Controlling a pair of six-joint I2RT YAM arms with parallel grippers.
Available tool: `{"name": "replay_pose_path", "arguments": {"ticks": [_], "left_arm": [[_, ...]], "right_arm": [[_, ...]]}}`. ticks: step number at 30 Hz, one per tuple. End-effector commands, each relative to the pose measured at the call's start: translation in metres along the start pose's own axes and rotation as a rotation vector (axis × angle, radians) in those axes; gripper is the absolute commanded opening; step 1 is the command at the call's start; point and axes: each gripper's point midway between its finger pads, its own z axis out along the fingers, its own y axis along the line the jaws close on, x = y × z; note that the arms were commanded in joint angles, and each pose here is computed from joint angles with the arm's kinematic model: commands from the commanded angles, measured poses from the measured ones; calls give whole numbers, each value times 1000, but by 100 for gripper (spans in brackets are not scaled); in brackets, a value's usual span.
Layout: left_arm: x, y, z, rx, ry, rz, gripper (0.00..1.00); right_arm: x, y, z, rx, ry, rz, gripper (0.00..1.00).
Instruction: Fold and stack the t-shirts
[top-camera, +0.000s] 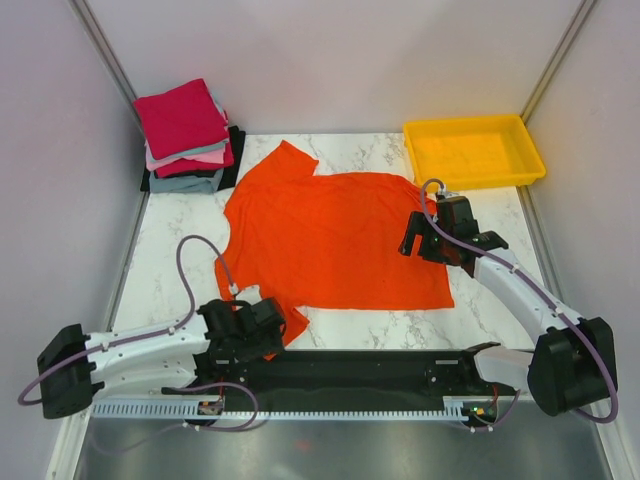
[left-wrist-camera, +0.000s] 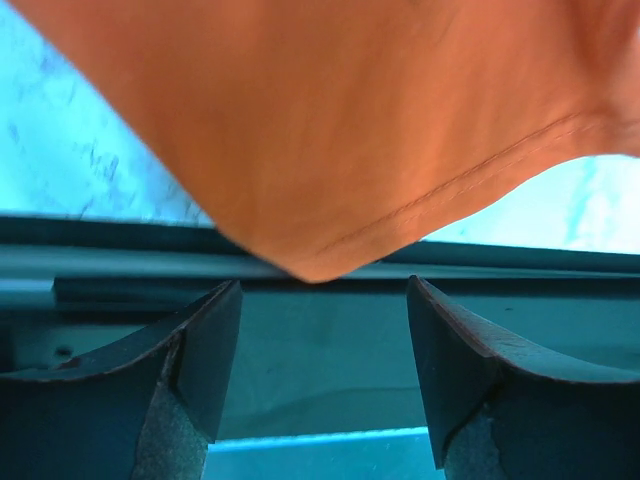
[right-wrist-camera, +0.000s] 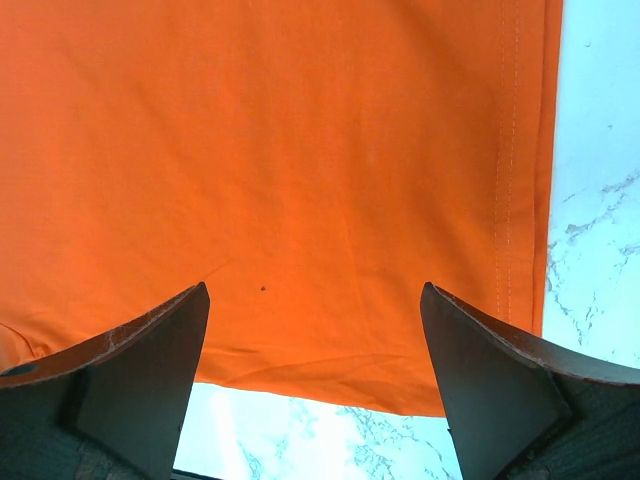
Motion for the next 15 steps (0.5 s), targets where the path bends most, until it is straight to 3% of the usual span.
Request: {"name": "replay_pose_path", "arguments": {"ticks": [1, 15], "left_arm": [[2, -3, -11, -98, 5, -13, 75], [-16, 7, 9, -85, -150, -127, 72]], "right_arm": [[-9, 6, 0, -23, -26, -14, 95], [-8, 7, 0, -33, -29, -23, 95]]}}
